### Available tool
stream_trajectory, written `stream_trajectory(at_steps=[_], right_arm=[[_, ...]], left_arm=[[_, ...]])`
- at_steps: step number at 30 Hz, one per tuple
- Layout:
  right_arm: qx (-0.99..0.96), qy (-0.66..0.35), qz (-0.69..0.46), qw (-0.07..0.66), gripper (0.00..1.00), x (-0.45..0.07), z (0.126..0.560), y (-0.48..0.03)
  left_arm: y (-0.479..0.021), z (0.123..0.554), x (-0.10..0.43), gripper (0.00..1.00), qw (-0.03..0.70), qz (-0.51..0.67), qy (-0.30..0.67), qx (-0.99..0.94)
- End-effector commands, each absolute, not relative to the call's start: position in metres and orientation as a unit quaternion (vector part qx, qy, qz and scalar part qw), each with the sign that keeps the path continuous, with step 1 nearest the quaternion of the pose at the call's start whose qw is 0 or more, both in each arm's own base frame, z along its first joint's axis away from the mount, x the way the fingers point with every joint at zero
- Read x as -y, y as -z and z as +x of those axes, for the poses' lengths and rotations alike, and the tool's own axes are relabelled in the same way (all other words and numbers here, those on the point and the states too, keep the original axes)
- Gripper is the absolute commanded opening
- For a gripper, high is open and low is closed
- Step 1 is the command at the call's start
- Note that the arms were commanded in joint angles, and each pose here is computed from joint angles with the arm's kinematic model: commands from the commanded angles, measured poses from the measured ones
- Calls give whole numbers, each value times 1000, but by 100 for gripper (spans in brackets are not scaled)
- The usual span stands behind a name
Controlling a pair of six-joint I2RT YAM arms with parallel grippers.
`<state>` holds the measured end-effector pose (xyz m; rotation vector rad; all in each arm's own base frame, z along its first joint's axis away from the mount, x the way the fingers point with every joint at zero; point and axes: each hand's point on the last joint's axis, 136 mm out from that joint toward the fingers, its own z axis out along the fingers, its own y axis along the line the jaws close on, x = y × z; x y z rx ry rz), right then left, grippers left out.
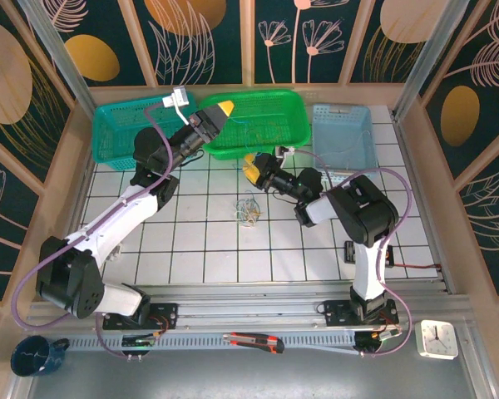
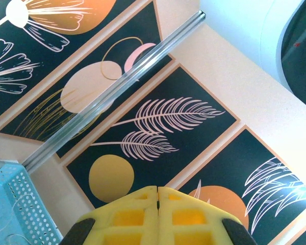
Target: Untangle the cables
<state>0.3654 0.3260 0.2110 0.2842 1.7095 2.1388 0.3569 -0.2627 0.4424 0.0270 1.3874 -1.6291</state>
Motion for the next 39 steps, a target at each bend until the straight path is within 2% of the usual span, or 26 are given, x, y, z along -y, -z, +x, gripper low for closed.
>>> stream_trajectory(at_steps=[1, 9, 24, 26, 30, 31, 39], right_arm=[[-583, -781, 88, 207, 58, -329, 365, -228], [-583, -780, 90, 206, 48, -333, 369, -226], [-588, -781, 77, 195, 51, -355, 364, -228], [-588, -781, 77, 194, 41, -356, 364, -227], [-589, -781, 81, 192, 4, -356, 366, -224], [-589, -781, 82, 193, 0, -356, 366, -224], [-604, -761, 119, 204, 0, -332, 369, -200]], left_arm=[[-463, 351, 258, 0, 495, 26, 679, -542], [-460, 353, 257, 0, 493, 20, 683, -539], [-459, 352, 256, 0, 492, 16, 684, -538], [-460, 352, 256, 0, 493, 17, 684, -537], [-460, 352, 256, 0, 494, 16, 684, -537], [-460, 352, 255, 0, 495, 15, 683, -537], [-482, 360, 243, 0, 534, 14, 654, -536]])
